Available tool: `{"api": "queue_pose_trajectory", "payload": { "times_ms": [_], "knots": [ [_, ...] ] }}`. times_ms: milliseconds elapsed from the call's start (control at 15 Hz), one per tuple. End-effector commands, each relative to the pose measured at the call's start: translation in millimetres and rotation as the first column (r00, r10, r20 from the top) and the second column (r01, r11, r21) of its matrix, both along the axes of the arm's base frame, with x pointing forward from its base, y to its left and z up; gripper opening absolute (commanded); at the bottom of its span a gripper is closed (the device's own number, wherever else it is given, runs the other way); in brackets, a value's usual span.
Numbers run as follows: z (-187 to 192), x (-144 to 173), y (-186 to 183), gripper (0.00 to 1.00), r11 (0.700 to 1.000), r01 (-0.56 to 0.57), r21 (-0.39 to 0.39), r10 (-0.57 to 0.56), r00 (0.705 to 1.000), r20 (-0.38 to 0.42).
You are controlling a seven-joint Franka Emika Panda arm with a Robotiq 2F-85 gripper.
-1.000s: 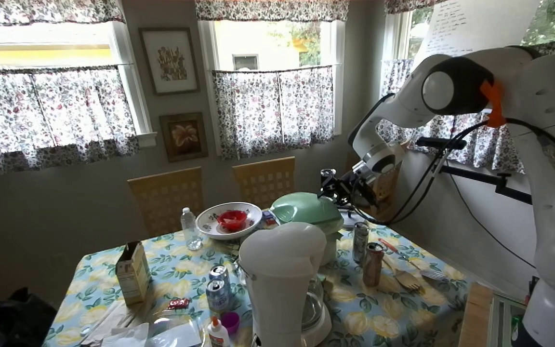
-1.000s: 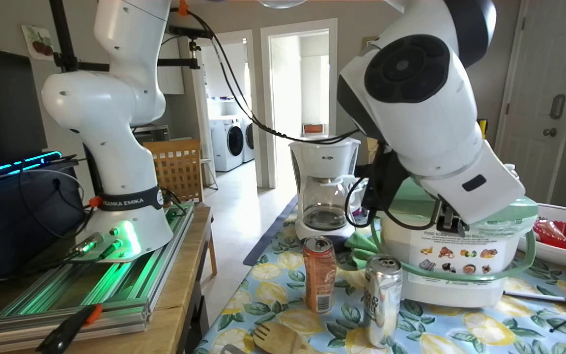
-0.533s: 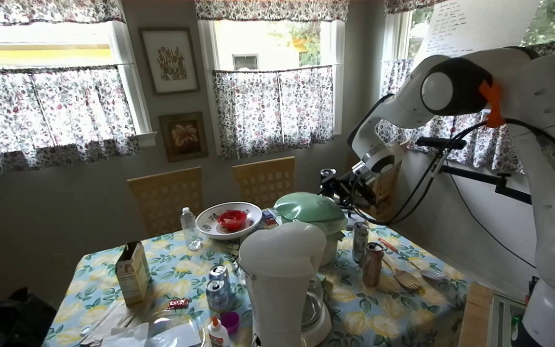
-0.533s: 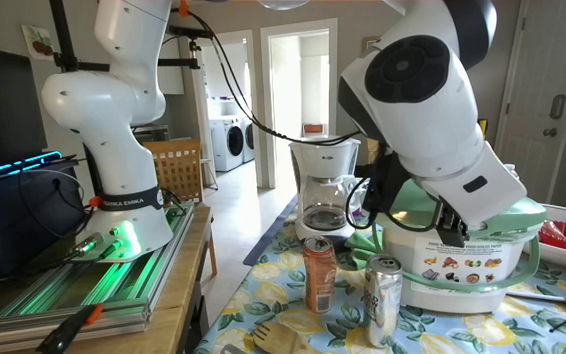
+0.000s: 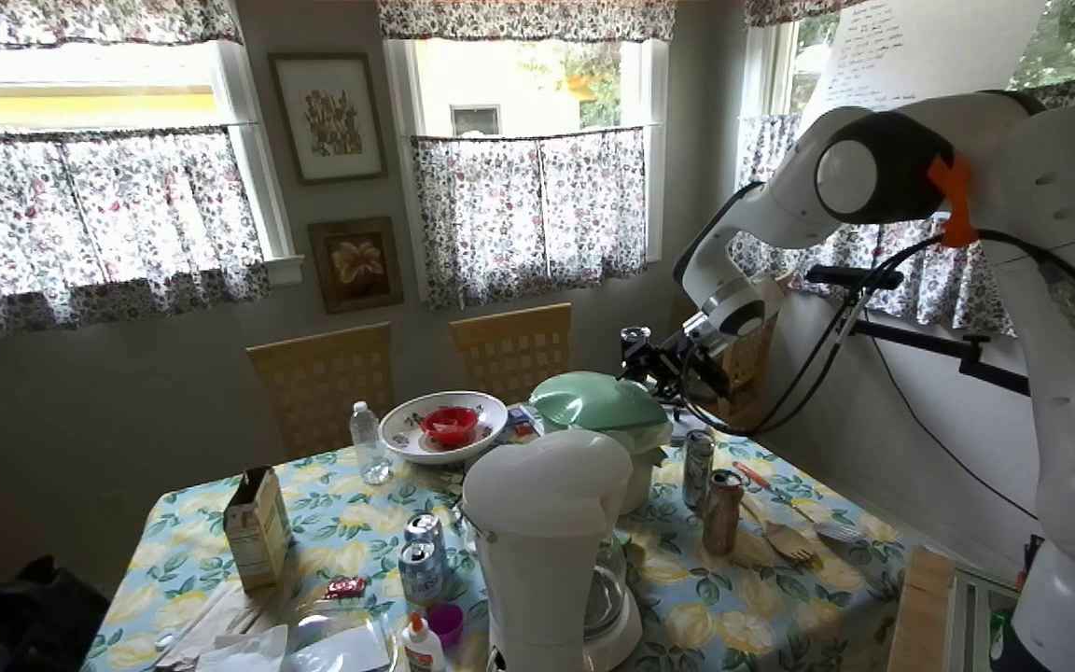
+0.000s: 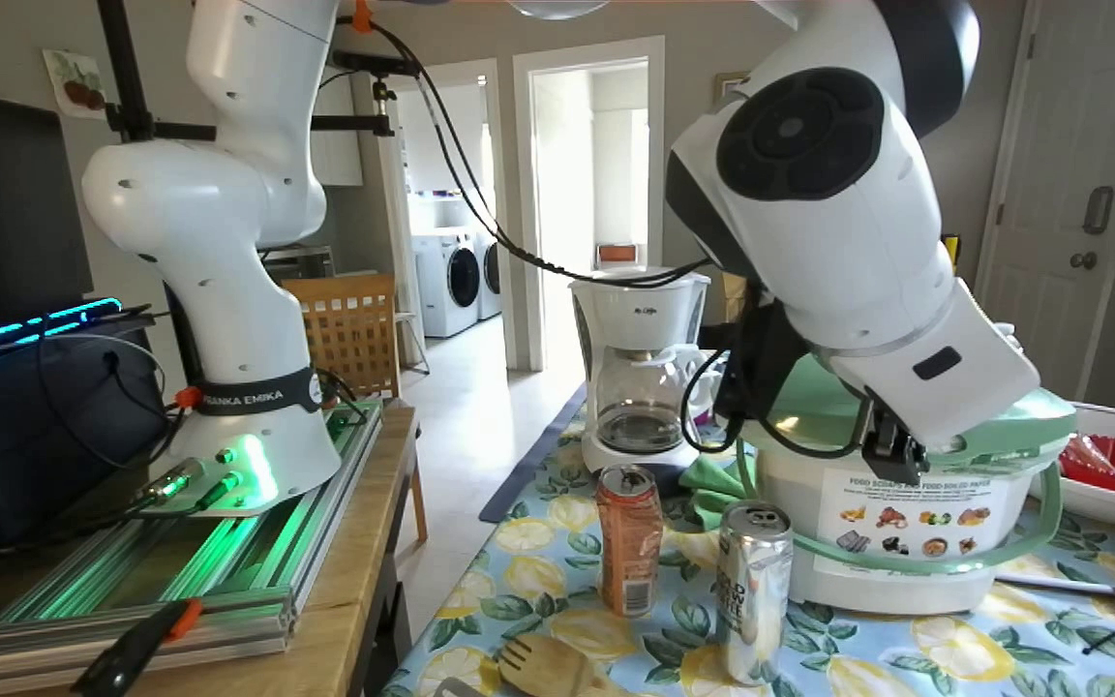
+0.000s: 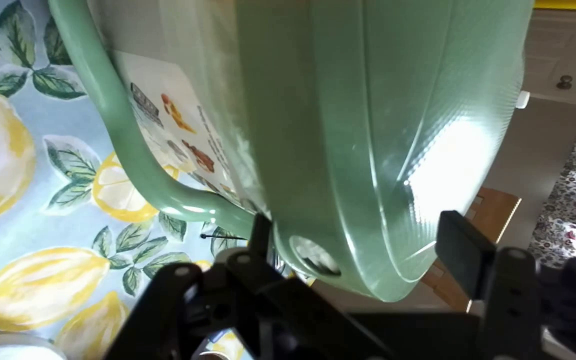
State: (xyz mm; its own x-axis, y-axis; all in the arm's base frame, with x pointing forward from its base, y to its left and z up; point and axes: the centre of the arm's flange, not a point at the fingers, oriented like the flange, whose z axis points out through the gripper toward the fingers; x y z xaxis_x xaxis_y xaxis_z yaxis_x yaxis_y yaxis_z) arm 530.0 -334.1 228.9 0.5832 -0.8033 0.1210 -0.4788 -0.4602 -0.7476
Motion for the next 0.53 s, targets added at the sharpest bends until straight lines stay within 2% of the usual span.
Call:
{"api": "queue_pose_trajectory", "payload": {
  "times_ms": [0, 133, 467],
  "knots": [
    [4.1, 2.4, 1.5, 0.94, 1.000, 0.019, -0.004, -0.018, 1.000, 0.013],
    [5.1, 2.0, 0.5, 1.00, 1.000, 0.022, -0.007, -0.022, 1.000, 0.015],
    [6.6, 2.4, 1.0, 1.00, 1.000, 0.022, -0.005, -0.022, 1.000, 0.018]
  ]
}}
